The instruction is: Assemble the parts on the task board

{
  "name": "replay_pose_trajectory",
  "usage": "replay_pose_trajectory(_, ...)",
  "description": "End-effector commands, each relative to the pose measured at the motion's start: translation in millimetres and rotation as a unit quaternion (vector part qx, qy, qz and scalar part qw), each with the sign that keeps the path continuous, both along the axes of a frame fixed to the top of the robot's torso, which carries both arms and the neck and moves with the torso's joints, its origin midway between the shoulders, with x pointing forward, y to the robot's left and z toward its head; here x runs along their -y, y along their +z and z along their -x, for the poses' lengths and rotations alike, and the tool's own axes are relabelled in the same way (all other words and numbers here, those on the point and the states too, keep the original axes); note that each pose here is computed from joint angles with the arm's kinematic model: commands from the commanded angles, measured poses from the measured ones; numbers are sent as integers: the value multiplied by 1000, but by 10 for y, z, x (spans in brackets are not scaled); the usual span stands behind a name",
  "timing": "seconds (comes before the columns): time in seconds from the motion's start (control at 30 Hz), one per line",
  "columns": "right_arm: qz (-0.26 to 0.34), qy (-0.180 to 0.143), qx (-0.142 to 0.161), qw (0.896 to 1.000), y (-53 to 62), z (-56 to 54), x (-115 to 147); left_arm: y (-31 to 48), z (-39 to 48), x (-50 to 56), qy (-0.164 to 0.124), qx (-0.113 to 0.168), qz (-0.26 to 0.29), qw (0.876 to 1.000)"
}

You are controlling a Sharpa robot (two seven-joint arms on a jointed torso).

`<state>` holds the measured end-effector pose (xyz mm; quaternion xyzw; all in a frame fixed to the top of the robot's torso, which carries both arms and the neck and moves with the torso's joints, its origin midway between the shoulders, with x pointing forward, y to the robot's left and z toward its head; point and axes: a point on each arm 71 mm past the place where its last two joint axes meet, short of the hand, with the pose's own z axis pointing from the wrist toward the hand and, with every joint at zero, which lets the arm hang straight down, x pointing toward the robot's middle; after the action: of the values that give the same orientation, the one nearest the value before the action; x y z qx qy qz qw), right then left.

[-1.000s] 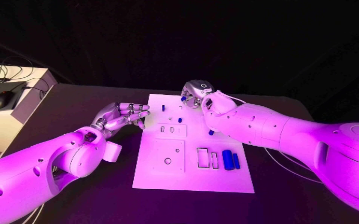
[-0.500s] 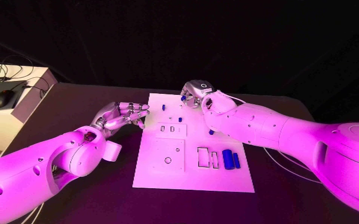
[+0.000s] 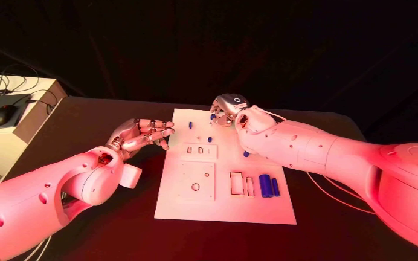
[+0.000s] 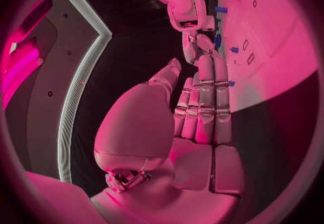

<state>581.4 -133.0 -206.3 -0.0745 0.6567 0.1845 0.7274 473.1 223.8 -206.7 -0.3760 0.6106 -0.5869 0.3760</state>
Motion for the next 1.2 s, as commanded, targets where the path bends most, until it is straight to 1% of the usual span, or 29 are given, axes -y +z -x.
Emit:
replay_pose_trajectory(0.03, 0, 7, -2, 1000, 0, 12, 6, 13, 2, 11, -2, 3, 0, 1000)
replay_pose_trajectory(0.2, -11, 7, 11, 1000, 26, 39, 66, 13, 2, 10, -2, 3, 0, 1000)
replay_pose_trajectory(0.33, -36, 12, 24, 999, 74, 103, 148, 14, 3, 4, -2, 4, 0, 1000)
replay_pose_trajectory(0.4, -54, 14, 25, 998, 107, 135, 204, 16, 4, -3, -1, 5, 0, 1000)
replay_pose_trajectory(0.47, -80, 15, 17, 997, 143, 157, 277, 17, 5, -9, -1, 5, 0, 1000)
replay_pose_trajectory(0.57, -126, 10, -3, 992, 211, 197, 433, 23, 10, -20, 0, 6, -1, 1000)
replay_pose_trajectory(0.7, -154, 3, -26, 988, 294, 272, 670, 36, 20, -34, 1, 8, -2, 1000)
replay_pose_trajectory(0.83, -151, -8, -46, 988, 338, 313, 886, 68, 23, -44, 1, 13, -4, 1000)
replay_pose_trajectory(0.93, -136, -24, -61, 989, 349, 315, 1070, 105, 20, -50, 1, 18, -4, 1000)
replay_pose_trajectory(1.07, -111, -48, -80, 989, 330, 294, 1284, 131, 16, -50, 1, 21, -3, 1000)
replay_pose_trajectory(1.2, -87, -66, -94, 990, 298, 266, 1413, 134, 11, -46, 0, 22, -3, 1000)
